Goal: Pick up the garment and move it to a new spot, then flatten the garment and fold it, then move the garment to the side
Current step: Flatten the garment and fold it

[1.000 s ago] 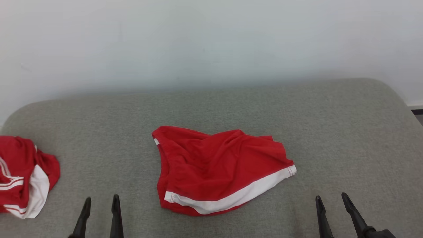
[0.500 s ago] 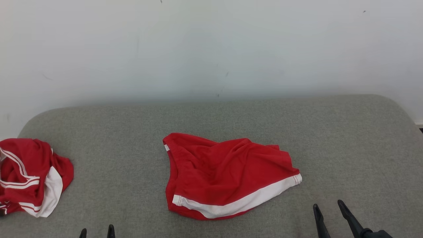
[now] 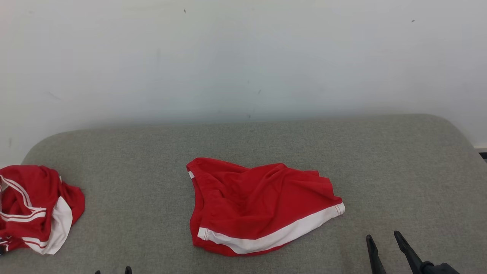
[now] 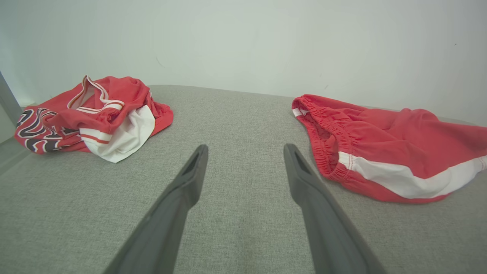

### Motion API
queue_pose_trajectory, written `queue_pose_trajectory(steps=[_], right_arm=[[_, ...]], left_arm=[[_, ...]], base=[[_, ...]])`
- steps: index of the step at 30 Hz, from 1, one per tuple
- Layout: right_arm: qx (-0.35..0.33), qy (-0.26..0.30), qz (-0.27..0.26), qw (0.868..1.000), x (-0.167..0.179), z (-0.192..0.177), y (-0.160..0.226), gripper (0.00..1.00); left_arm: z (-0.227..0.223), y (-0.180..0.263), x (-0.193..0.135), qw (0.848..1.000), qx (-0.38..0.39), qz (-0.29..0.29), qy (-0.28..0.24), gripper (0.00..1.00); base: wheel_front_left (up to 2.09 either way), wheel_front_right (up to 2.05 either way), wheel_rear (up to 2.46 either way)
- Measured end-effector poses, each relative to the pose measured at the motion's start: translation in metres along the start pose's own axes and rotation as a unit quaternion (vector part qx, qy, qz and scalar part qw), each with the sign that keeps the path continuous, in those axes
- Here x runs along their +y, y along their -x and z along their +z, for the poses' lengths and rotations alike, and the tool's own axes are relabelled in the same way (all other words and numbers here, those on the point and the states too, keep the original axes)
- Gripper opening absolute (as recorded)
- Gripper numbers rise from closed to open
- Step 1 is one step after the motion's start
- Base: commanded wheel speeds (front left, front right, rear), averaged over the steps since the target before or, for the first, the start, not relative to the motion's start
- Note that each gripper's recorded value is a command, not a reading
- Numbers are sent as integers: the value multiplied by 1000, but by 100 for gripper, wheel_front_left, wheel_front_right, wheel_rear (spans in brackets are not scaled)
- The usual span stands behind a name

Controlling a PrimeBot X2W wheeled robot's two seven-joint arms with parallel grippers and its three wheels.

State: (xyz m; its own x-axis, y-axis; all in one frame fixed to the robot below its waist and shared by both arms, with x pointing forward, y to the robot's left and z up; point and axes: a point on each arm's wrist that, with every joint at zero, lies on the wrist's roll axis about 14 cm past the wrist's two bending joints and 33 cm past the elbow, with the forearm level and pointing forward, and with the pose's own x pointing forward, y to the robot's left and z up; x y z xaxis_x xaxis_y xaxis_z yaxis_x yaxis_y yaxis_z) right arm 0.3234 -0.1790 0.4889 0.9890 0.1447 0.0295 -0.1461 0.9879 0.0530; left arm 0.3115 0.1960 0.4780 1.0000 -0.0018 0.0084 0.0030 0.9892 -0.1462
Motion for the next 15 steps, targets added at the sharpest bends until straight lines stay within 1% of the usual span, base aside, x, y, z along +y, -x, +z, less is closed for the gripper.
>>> queue_pose_trajectory(steps=[15], right_arm=[[-16, 3, -9, 1000, -5, 10, -3, 100]], left_arm=[[-2, -5, -5, 1000, 4, -9, -3, 100]], base=[[0, 0, 0]])
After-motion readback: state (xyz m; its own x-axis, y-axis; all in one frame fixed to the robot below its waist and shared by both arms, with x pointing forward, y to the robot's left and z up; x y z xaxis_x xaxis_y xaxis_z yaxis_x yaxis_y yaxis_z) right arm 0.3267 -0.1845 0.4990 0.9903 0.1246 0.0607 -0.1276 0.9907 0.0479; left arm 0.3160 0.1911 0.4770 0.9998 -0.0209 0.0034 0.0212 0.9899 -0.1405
